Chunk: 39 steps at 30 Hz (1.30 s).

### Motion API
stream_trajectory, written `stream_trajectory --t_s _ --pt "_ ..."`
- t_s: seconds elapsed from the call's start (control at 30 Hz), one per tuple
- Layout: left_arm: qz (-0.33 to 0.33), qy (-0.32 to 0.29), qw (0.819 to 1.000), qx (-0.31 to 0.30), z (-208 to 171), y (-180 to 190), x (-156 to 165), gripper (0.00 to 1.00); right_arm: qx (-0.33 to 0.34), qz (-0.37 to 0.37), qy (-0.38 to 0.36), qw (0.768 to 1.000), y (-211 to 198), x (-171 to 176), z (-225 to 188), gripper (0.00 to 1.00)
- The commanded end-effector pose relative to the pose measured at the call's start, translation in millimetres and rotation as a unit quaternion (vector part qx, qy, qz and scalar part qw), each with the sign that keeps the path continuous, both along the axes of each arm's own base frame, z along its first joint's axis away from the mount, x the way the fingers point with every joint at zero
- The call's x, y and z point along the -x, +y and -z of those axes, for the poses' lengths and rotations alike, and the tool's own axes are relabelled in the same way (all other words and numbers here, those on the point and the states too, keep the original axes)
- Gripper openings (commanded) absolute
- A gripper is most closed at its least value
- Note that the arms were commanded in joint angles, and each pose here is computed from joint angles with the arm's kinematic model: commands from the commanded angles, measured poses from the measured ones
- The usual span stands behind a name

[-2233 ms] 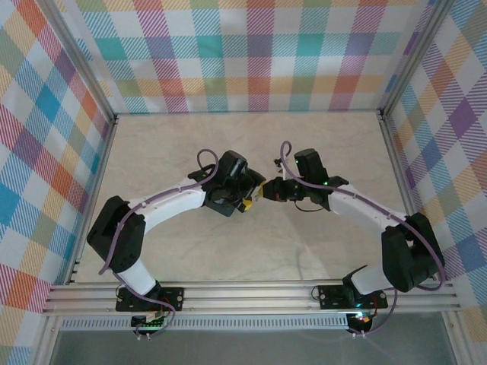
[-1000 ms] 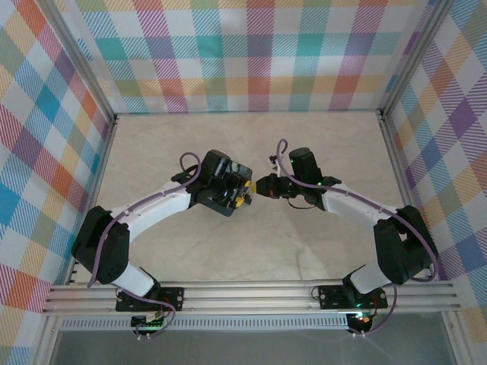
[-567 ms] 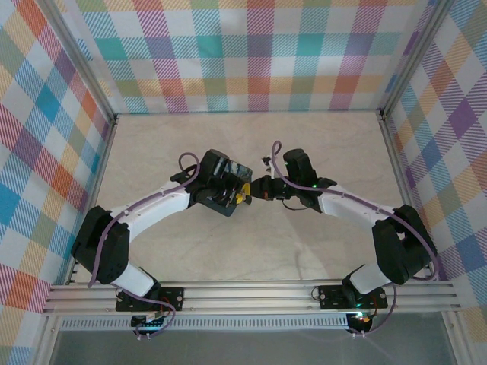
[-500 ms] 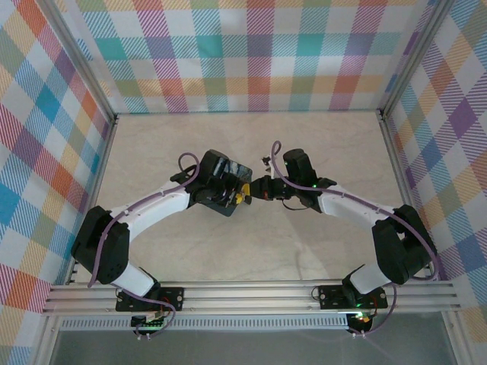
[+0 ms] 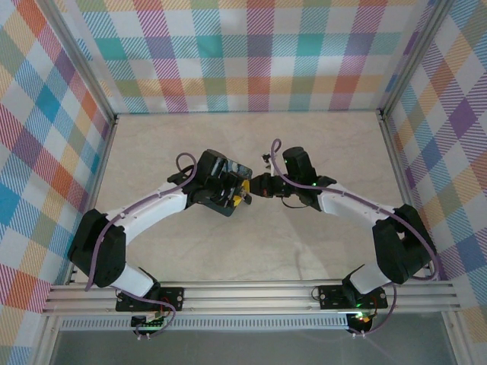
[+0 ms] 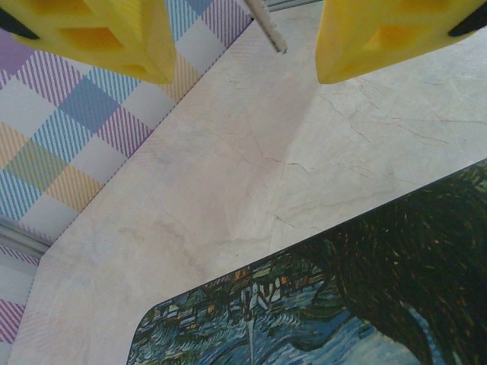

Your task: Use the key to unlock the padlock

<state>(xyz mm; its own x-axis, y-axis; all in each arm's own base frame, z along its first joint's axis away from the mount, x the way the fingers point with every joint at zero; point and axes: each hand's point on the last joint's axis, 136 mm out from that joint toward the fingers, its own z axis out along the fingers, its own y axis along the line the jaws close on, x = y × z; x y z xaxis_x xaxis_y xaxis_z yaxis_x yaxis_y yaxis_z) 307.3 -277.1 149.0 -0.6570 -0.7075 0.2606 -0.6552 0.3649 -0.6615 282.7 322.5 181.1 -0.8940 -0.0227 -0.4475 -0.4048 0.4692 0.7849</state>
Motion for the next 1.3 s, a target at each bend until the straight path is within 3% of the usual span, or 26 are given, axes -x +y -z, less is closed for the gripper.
stream_trajectory --t_s 0.0,0.1,0.5,0.8,1.03,1.27 --pt "0.001 0.011 1.000 0.009 -2.1 2.6 6.9 0.50 -0.028 -0.023 -0.037 0.999 18.2 -1.8 -19.9 0.02" --pt "0.000 0.014 1.000 0.011 -0.4 2.8 7.6 0.49 -0.029 -0.028 -0.039 0.998 20.7 0.3 -19.6 0.02" --pt "-0.014 0.011 0.999 0.036 0.4 1.2 3.7 0.24 -0.027 -0.031 -0.037 0.998 15.1 8.7 -15.7 0.02" --pt "-0.017 0.005 1.000 0.014 0.5 13.2 6.2 0.08 -0.010 -0.014 -0.046 0.999 8.4 6.5 -14.8 0.03" --pt "-0.010 0.007 1.000 -0.007 5.8 18.3 8.2 0.01 0.005 -0.006 -0.044 0.999 3.5 7.3 -6.3 0.07" --pt "0.002 0.000 1.000 -0.020 5.2 17.9 5.9 0.00 0.016 -0.002 -0.042 0.999 -0.5 8.5 2.3 0.11"
